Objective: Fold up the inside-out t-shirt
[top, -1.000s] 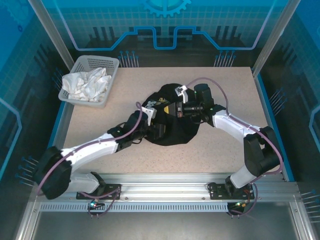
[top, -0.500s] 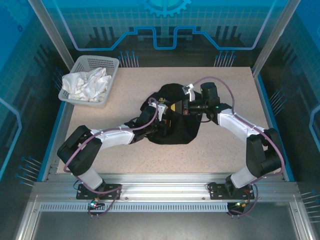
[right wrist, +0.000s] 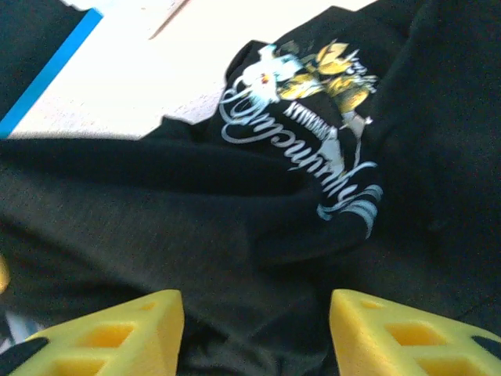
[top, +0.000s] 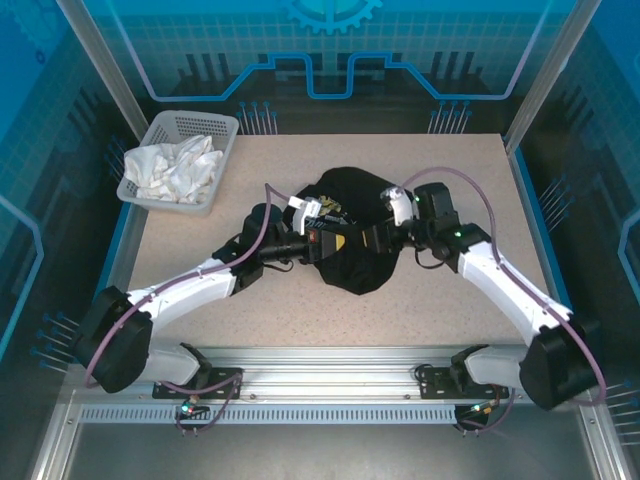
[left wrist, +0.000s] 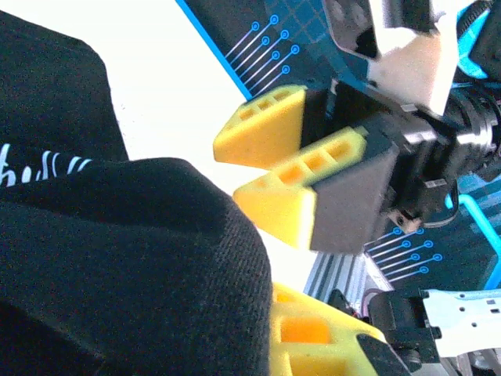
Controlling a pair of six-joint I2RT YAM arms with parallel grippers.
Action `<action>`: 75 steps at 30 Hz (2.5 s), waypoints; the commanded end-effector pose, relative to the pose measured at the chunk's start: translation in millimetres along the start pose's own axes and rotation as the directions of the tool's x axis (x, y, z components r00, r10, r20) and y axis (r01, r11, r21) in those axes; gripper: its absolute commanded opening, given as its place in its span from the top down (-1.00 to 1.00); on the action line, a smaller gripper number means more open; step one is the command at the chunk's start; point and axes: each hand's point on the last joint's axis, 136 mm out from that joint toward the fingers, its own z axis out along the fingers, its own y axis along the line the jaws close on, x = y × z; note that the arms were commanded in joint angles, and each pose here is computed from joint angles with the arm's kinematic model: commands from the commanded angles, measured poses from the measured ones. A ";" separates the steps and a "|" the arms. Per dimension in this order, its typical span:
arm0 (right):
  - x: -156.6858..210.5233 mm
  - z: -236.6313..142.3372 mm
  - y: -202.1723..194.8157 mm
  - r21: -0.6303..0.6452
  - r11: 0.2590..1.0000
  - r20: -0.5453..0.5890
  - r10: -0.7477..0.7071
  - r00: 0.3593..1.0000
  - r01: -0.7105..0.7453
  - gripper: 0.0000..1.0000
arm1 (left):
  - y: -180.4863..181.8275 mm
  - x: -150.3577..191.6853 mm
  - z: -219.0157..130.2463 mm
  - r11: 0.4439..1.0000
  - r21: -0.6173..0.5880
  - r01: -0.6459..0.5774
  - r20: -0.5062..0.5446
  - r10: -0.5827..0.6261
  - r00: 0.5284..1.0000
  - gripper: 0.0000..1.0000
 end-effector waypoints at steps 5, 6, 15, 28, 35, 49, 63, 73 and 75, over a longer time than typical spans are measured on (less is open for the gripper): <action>45.9 13.9 20.4 -0.116 0.993 -0.033 -0.024 0.999 0.020 -0.24 | -20.2 -8.2 -10.9 0.996 0.092 0.008 0.018 -0.010 1.000 1.00; 47.6 19.1 20.6 -0.116 0.993 -0.028 -0.028 0.999 0.024 -0.25 | -21.0 -8.5 -11.6 0.995 0.096 0.010 0.018 -0.011 1.000 1.00; 45.4 77.1 20.6 -0.133 0.990 -0.049 -0.054 0.997 0.047 -0.07 | -18.0 -13.2 -22.7 0.995 0.092 0.033 0.048 -0.038 0.998 1.00; 6.0 1.1 69.2 -0.465 0.875 0.194 -0.046 0.980 0.133 1.00 | 40.2 -35.3 -48.9 0.981 0.008 0.193 0.181 -0.192 0.965 0.99; -7.7 -15.5 80.6 -0.508 0.836 0.275 -0.073 0.959 0.210 1.00 | 94.1 -19.7 -59.1 0.928 -0.280 0.246 0.179 -0.202 0.963 0.67; -9.2 -0.4 73.5 -0.502 0.845 0.250 -0.064 0.966 0.185 1.00 | 62.0 4.0 -83.7 0.819 -0.565 -0.099 -0.007 0.116 0.993 -0.27; -0.6 1.8 72.3 -0.489 0.854 0.215 -0.078 0.973 0.176 1.00 | 29.5 21.1 -20.1 0.929 -0.301 -0.215 -0.161 0.173 0.972 -0.20; 3.1 -0.1 72.5 -0.481 0.856 0.209 -0.096 0.973 0.187 1.00 | 56.7 29.0 -2.3 0.896 -0.353 -0.267 -0.259 0.180 0.949 -0.38; 2.5 -0.8 72.6 -0.477 0.858 0.210 -0.100 0.972 0.192 1.00 | 58.5 32.3 -0.3 0.897 -0.346 -0.274 -0.275 0.182 0.944 -0.41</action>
